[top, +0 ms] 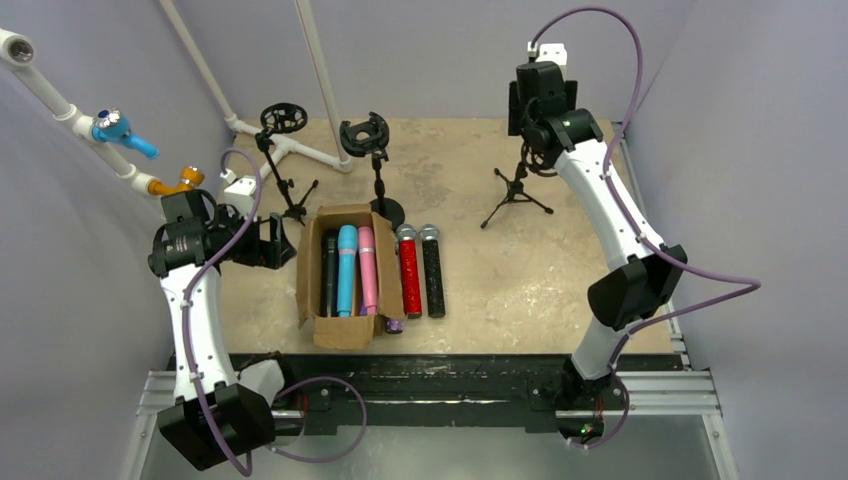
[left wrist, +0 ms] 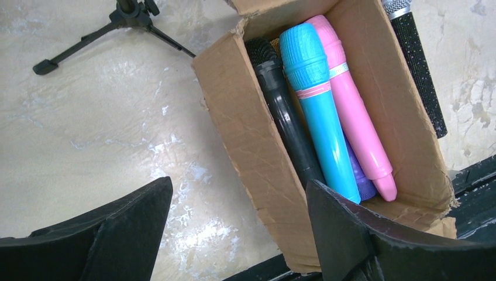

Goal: Attach the microphones to the stand

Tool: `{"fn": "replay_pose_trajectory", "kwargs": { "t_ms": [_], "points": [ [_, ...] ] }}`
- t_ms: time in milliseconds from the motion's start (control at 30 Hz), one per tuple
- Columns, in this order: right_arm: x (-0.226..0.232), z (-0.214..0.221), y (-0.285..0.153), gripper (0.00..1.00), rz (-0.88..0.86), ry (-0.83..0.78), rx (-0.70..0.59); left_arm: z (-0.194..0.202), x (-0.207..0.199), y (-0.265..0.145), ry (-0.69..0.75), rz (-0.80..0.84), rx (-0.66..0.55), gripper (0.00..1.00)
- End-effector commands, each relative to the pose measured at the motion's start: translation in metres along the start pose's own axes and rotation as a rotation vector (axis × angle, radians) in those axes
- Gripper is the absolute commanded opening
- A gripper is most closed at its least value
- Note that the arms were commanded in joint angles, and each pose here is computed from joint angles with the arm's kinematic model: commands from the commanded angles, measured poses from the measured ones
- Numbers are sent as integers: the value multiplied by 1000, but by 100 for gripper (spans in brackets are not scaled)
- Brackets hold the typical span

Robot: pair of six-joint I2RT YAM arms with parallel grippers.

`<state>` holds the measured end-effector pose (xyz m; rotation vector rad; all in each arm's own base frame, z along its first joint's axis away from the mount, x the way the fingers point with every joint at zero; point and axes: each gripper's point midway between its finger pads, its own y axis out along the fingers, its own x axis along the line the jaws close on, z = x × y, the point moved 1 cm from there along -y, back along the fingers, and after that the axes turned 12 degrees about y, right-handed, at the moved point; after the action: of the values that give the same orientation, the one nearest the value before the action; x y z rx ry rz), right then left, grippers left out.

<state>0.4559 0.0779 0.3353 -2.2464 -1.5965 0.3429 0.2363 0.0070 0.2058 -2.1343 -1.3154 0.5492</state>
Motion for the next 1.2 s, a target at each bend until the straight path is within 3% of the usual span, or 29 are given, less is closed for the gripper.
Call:
{"fn": "replay_pose_trajectory", "kwargs": {
  "t_ms": [0,133,267,400,800,1067,1167],
  "points": [
    [8,6,4,71,-50,-2,20,-22,3,-7,51,-8,-28,84],
    [2,14,15,61,-24,4,35,-27,4,-8,52,-4,-21,83],
    [-14,6,12,43,30,14,2,-24,2,-6,51,-6,-24,83],
    [-43,-7,1,40,143,30,-57,-23,2,-3,50,1,-15,83],
    [-83,3,23,48,173,63,15,-22,2,1,56,16,-14,83],
    [-80,8,27,72,168,81,33,-20,-1,-1,58,13,-12,88],
    [-81,-8,18,75,159,107,-1,-20,-2,-1,59,16,-12,94]
  ]
}}
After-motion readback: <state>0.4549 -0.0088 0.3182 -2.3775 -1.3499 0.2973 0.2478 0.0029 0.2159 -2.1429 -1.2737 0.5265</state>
